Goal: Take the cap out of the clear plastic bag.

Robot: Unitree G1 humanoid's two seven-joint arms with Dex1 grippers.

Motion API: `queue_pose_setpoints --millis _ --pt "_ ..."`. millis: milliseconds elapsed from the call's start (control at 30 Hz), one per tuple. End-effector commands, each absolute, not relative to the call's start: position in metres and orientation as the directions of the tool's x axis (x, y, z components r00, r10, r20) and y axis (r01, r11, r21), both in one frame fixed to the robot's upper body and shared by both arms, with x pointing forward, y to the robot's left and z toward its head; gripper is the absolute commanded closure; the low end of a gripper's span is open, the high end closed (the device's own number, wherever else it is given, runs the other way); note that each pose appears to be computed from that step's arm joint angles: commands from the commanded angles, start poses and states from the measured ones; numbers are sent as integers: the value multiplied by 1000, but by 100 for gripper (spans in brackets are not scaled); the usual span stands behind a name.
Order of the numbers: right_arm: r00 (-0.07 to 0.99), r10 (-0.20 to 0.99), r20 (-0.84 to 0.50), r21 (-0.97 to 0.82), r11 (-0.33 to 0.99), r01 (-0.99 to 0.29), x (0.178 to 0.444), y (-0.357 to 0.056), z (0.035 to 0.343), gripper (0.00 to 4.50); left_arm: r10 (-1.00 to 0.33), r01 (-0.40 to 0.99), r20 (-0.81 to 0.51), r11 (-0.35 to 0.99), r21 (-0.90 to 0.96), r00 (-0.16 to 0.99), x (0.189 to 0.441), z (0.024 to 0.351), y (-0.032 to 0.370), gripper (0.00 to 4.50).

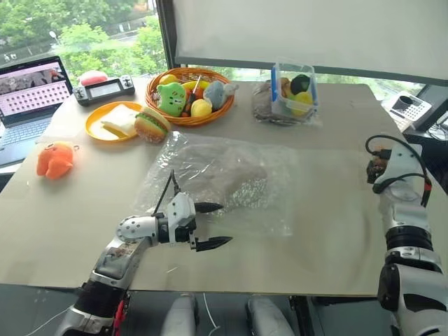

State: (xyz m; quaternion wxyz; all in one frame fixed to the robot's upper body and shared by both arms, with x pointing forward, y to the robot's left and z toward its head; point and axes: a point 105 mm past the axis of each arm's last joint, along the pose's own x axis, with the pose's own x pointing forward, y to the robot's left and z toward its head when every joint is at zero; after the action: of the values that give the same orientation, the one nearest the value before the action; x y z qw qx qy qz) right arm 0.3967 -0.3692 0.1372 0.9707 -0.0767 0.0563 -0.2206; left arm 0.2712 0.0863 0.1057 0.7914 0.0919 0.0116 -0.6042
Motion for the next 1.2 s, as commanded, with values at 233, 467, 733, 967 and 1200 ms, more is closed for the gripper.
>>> queue_pose_setpoints --millis 233,467,733,967,1200 --pt "888 -456 57 -117 881 459 384 -382 173 2 -969 957 -100 201 209 225 265 116 74 0" --pt "978 -148 149 -156 973 171 374 -334 217 2 -988 977 -92 103 186 122 265 107 54 0" --pt "651 697 -300 42 692 -721 215 -212 160 2 -995 988 -96 -17 151 -2 269 100 18 0" --pt "538 736 -411 138 633 -762 170 -197 134 2 -992 985 -126 -33 172 -11 281 91 -4 0" --pt "632 682 -368 90 703 -706 172 -187 129 2 -943 952 -324 -27 304 76 294 55 -46 0"
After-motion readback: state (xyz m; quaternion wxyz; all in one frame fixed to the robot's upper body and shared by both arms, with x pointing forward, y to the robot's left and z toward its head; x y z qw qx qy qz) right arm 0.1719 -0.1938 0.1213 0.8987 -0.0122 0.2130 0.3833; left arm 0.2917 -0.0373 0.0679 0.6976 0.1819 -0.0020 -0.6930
